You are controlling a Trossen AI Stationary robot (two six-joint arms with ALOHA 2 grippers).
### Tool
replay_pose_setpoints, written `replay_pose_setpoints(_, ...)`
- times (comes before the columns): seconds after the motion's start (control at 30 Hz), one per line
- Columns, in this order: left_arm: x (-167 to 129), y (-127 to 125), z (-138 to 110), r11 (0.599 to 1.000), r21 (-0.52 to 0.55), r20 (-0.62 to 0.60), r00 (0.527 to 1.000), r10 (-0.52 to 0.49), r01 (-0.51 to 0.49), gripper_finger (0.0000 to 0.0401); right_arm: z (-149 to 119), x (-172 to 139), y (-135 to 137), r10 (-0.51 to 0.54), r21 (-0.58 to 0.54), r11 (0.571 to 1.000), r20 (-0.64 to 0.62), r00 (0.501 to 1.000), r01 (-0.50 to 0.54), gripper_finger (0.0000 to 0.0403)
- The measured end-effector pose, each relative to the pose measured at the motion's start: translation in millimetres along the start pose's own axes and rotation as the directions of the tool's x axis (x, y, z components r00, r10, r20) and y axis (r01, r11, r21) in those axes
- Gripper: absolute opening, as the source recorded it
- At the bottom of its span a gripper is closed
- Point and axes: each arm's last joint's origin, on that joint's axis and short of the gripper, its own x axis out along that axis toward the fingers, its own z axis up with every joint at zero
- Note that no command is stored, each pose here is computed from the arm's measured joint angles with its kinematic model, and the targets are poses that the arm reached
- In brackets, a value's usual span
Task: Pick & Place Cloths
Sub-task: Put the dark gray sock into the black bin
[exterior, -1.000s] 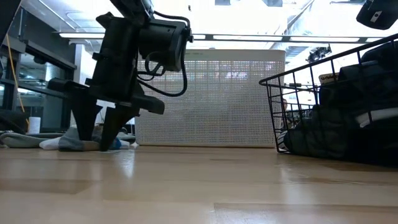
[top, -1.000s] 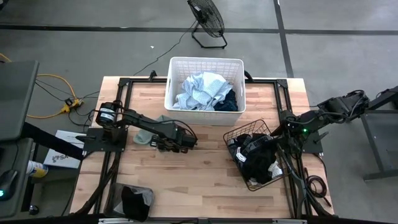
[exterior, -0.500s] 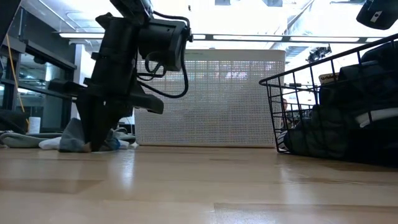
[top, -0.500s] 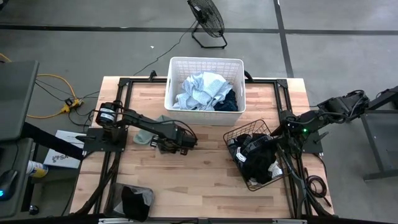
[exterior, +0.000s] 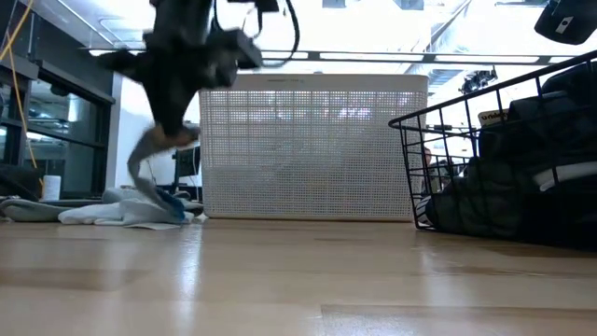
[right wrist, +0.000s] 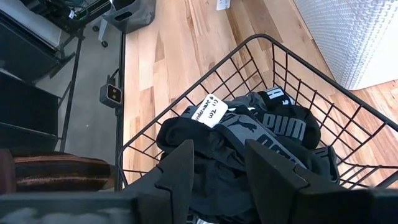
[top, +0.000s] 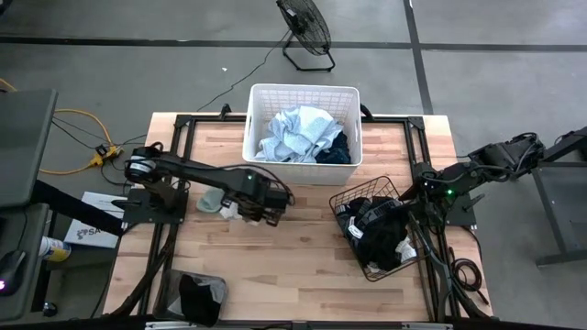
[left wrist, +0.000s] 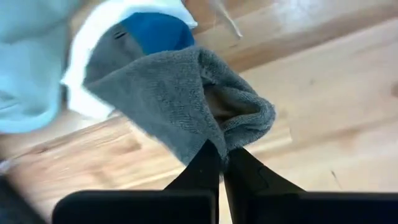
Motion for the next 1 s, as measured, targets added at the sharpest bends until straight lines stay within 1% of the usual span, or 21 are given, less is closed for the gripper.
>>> replay_pose_setpoints(0.13, -31.7, -2.6, -4.3, 0.998, 0.064, -0.002, 1.0, -0.01, 0.01, 0.0001, 0.0, 0.0, 0.0, 0.0, 0.0, 1.0, 0.0, 1.0, 0.0, 0.0134)
replay_pose_setpoints(0.2, -48.4, -1.3, -8.5, 0.995, 0.095, -0.006, 1.0, 0.005, -0.005, 0.0001, 0.0, -0.1, 0.0, 0.001, -0.001, 1.0, 0.0, 1.0, -0.001, 0.0134)
replay_pose_setpoints(0.27, -64.4, -3.6, -11.0, 0.993, 0.116, 0.003, 0.999, -0.033, 0.033, 0.0001, 0.0, -0.1, 0.0, 0.0, -0.002, 1.0, 0.0, 1.0, 0.0, 0.0134)
replay_pose_setpoints(0.37, -86.4, -3.3, -18.2, 0.989, 0.14, 0.014, 0.999, -0.045, 0.043, 0.0001, 0.0, 0.0, 0.0, 0.002, -0.002, 1.0, -0.001, 1.0, -0.002, 0.0134)
replay_pose_setpoints(0.5, -116.4, -2.2, -36.4, 0.974, 0.208, 0.001, 0.995, -0.095, 0.093, 0.0, -0.1, -0.1, 0.1, 0.004, -0.003, 1.0, -0.004, 1.0, -0.004, 0.0134)
replay_pose_setpoints(0.57, -127.8, -2.9, -46.7, 0.961, 0.24, -0.02, 0.991, -0.134, 0.135, 0.0, -0.1, 0.0, 0.1, 0.004, -0.004, 1.0, -0.004, 1.0, -0.004, 0.0134)
replay_pose_setpoints(0.7, -144.1, -4.0, -69.8, 0.927, 0.309, -0.068, 0.977, -0.2, 0.211, 0.0, -0.1, 0.0, 0.1, 0.004, -0.004, 1.0, -0.003, 1.0, -0.004, 0.0134)
replay_pose_setpoints(0.77, -149.3, -3.2, -82.0, 0.909, 0.342, -0.109, 0.971, -0.214, 0.239, 0.0, -0.1, 0.0, 0.1, 0.003, -0.003, 1.0, -0.003, 1.0, -0.003, 0.0134)
replay_pose_setpoints(1.0, -150.9, 0.8, -123.3, 0.875, 0.398, -0.251, 0.95, -0.184, 0.274, 0.0, -0.1, 0.0, 0.1, 0.003, -0.001, 1.0, -0.003, 1.0, -0.003, 0.0134)
